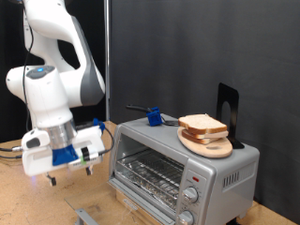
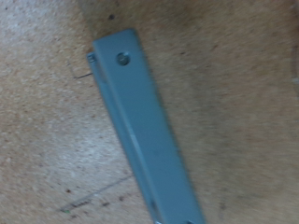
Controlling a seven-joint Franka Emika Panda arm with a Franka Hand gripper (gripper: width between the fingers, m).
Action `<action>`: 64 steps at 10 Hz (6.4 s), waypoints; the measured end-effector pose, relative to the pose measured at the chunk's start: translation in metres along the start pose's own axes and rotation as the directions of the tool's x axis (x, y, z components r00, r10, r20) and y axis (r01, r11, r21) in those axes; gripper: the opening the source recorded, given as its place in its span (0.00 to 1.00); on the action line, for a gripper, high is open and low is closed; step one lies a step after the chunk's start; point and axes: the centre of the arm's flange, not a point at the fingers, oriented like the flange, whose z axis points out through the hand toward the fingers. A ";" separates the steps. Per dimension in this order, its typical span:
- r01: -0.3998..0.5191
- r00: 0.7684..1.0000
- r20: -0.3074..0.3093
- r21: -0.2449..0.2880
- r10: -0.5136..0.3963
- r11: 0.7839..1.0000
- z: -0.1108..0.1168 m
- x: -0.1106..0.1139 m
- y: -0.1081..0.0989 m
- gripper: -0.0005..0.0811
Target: Make a piece of toast with the oven
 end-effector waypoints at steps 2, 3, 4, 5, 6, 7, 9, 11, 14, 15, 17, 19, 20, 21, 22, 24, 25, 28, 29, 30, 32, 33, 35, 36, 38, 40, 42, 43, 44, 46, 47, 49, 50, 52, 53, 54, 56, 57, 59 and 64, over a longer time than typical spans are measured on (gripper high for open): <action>0.016 0.999 0.028 0.054 -0.018 0.998 -0.029 -0.007 -0.003 1.00; 0.021 0.999 0.028 0.073 -0.023 0.997 -0.044 -0.010 -0.005 1.00; 0.025 0.999 0.031 0.085 -0.027 0.996 -0.054 -0.016 -0.004 1.00; 0.024 0.999 0.033 0.081 -0.027 0.996 -0.052 -0.016 -0.003 1.00; 0.025 0.997 0.067 0.115 -0.033 0.993 -0.051 -0.019 -0.005 1.00; 0.040 0.990 0.129 0.177 -0.064 0.983 -0.054 -0.025 -0.010 1.00; 0.107 0.942 0.273 0.311 -0.197 0.944 -0.075 -0.044 -0.024 1.00; 0.274 0.841 0.364 0.351 -0.400 0.895 -0.099 -0.068 -0.037 1.00; 0.286 0.827 0.379 0.354 -0.416 0.890 -0.101 -0.071 -0.042 1.00; 0.266 0.828 0.380 0.382 -0.413 0.885 -0.104 -0.071 -0.044 1.00; 0.259 0.820 0.382 0.417 -0.426 0.871 -0.119 -0.075 -0.045 1.00; 0.259 0.814 0.381 0.437 -0.438 0.862 -0.138 -0.080 -0.046 1.00; 0.256 0.816 0.379 0.440 -0.436 0.861 -0.144 -0.082 -0.047 1.00; 0.255 0.816 0.382 0.438 -0.435 0.862 -0.142 -0.082 -0.047 1.00; 0.267 0.805 0.389 0.439 -0.449 0.858 -0.142 -0.085 -0.048 1.00; 0.391 0.759 0.365 0.407 -0.539 0.825 -0.154 -0.108 -0.065 1.00; 0.484 0.738 0.320 0.363 -0.594 0.796 -0.160 -0.121 -0.075 1.00; 0.674 0.703 0.155 0.169 -0.694 0.719 -0.181 -0.164 -0.101 1.00; 0.681 0.708 0.143 0.122 -0.692 0.722 -0.185 -0.167 -0.105 1.00; 0.677 0.707 0.150 0.137 -0.691 0.723 -0.183 -0.167 -0.104 1.00; 0.763 0.619 0.090 0.169 -0.780 0.624 -0.182 -0.171 -0.109 1.00; 0.817 0.550 0.050 0.175 -0.834 0.549 -0.184 -0.182 -0.113 1.00; 0.897 0.423 -0.034 0.159 -0.906 0.413 -0.194 -0.214 -0.118 1.00; 0.918 0.378 -0.056 0.152 -0.924 0.367 -0.201 -0.230 -0.115 1.00; 0.938 0.326 -0.048 0.145 -0.944 0.316 -0.210 -0.257 -0.102 1.00; 0.936 0.333 -0.043 0.136 -0.942 0.324 -0.214 -0.272 -0.090 1.00; 0.917 0.392 -0.085 0.119 -0.916 0.381 -0.213 -0.276 -0.088 1.00; 0.909 0.412 -0.090 0.111 -0.907 0.402 -0.210 -0.278 -0.088 1.00; 0.903 0.425 -0.087 0.109 -0.901 0.415 -0.209 -0.276 -0.088 1.00; 0.912 0.407 -0.104 0.107 -0.907 0.397 -0.208 -0.276 -0.088 1.00; 0.922 0.384 -0.122 0.100 -0.915 0.373 -0.205 -0.274 -0.089 1.00; 0.931 0.361 -0.116 0.090 -0.925 0.353 -0.193 -0.273 -0.088 1.00; 0.933 0.358 -0.104 0.088 -0.928 0.350 -0.187 -0.273 -0.088 1.00; 0.931 0.362 -0.094 0.093 -0.928 0.353 -0.172 -0.274 -0.092 1.00; 0.931 0.362 -0.089 0.093 -0.928 0.354 -0.163 -0.276 -0.094 1.00; 0.932 0.358 -0.087 0.089 -0.930 0.350 -0.155 -0.277 -0.097 1.00; 0.939 0.342 -0.080 0.074 -0.936 0.336 -0.139 -0.282 -0.098 1.00; 0.944 0.329 -0.083 0.064 -0.941 0.324 -0.131 -0.283 -0.098 1.00; 0.951 0.309 -0.093 0.047 -0.947 0.306 -0.119 -0.286 -0.094 1.00; 0.955 0.295 -0.117 0.023 -0.948 0.294 -0.095 -0.288 -0.093 1.00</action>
